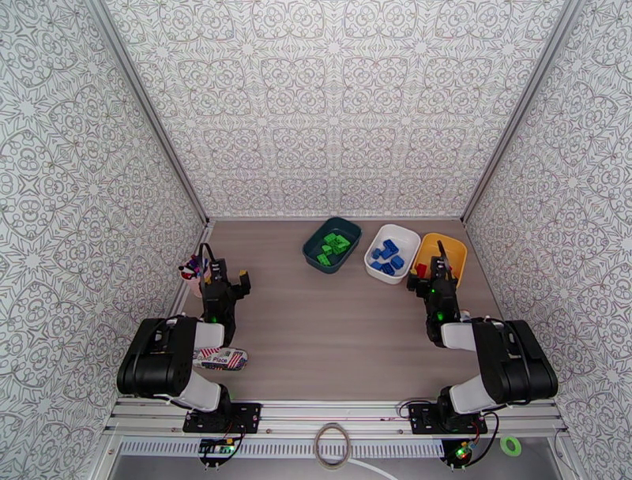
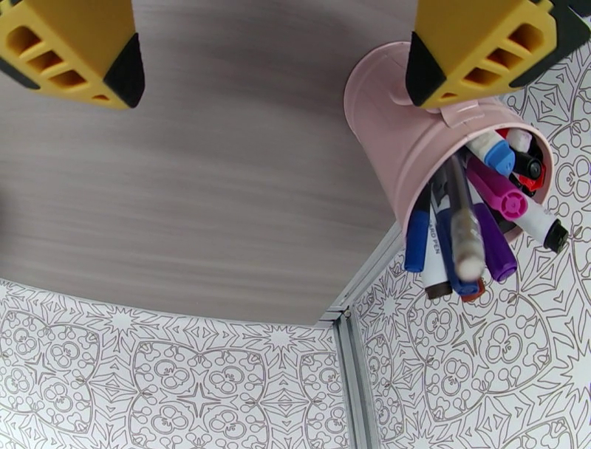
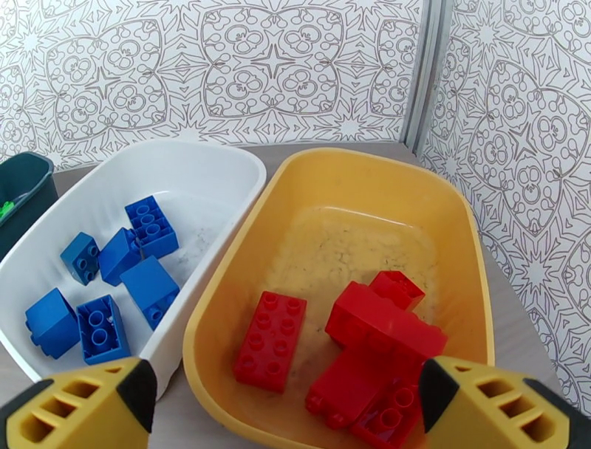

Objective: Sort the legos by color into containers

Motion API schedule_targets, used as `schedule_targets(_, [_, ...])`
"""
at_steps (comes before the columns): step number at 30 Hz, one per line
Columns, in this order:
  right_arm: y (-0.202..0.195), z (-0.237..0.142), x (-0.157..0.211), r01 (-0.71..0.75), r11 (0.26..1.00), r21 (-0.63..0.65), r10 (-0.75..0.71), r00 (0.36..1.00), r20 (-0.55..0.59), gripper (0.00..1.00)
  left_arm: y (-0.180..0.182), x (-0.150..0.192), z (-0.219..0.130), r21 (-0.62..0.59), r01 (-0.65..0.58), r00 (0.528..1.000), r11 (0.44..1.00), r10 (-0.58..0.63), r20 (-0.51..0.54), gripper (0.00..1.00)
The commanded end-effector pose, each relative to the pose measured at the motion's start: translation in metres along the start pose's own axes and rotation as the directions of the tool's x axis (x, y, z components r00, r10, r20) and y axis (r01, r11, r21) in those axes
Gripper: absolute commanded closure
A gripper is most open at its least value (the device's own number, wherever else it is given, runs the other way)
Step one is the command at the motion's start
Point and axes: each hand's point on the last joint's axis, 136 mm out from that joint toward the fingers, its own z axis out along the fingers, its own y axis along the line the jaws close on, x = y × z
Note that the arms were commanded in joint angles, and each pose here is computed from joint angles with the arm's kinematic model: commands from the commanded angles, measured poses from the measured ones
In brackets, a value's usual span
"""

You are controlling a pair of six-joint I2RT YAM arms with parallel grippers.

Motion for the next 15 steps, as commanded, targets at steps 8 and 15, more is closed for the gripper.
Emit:
schedule_targets(8, [-0.0023,-0.0019,-0.0001,0.003,1.0,-0.001,-0.003,1.0,0.011,0.01,-0.001,-0.0029,0.0015,0.01,0.017,1.0,1.0,-0.017,0.004,0.01])
schedule_targets(15, [-0.0025,-0.0017,-0.0001,0.003,1.0,0.0,-0.003,1.0,0.011,0.01,-0.0013,-0.0027,0.0017,0.011,0.017,1.0,1.0,-0.017,0.003,0.01])
